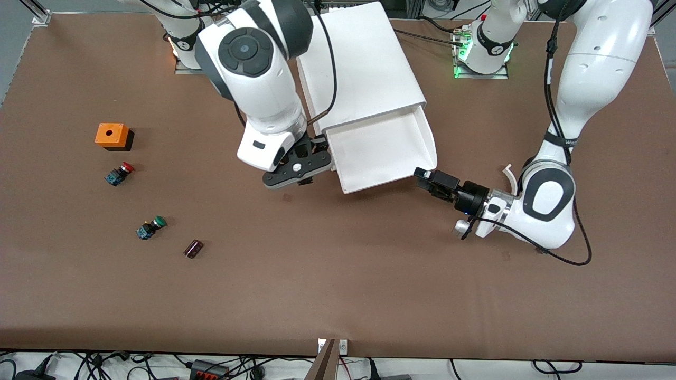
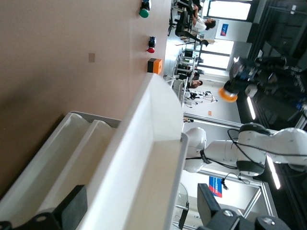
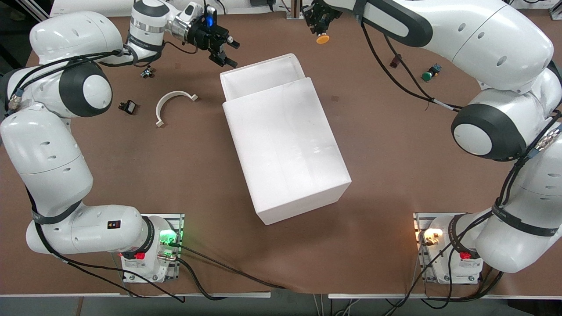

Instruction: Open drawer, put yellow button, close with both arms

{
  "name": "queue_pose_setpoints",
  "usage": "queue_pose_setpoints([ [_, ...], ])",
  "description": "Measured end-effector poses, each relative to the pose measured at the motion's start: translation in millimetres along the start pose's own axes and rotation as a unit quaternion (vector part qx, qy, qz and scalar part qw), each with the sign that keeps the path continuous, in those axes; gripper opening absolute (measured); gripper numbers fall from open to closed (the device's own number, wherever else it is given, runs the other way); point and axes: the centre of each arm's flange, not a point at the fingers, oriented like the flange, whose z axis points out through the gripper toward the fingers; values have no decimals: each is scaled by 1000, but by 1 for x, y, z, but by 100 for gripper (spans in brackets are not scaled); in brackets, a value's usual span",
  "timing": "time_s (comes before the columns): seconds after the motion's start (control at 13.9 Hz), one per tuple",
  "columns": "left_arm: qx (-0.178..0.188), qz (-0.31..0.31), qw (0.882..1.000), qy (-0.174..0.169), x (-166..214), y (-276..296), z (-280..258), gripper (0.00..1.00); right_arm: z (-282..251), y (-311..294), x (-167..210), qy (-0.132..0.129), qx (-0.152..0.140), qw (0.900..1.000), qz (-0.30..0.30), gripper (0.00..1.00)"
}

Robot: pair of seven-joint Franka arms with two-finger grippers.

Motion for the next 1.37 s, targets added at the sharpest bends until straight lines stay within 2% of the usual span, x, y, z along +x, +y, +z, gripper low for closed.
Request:
queue_pose_setpoints([
  [0.22, 28, -39, 999, 4, -7, 35, -8, 100, -2, -15, -2, 8, 4, 1000, 9, 41],
  [0.43, 94, -87, 992, 8, -13, 71, -19, 100, -4, -32, -4, 23, 14, 1000, 10, 41],
  [0.58, 145, -128, 981, 20, -18, 94, -28, 100, -5, -55, -8, 36, 24, 999, 21, 41],
  [0.86, 281, -190, 940, 45, -26, 113, -42, 100, 9, -96, -17, 46, 36, 998, 34, 41],
  [1.08, 384, -216, 896, 61, -28, 115, -46, 100, 29, -119, -22, 44, 40, 997, 40, 41],
  [1.22, 440, -223, 867, 65, -28, 111, -46, 100, 45, -134, -26, 38, 39, 998, 37, 41],
  [1.37, 481, -217, 847, 68, -28, 113, -47, 100, 60, -145, -30, 31, 37, 998, 32, 41],
])
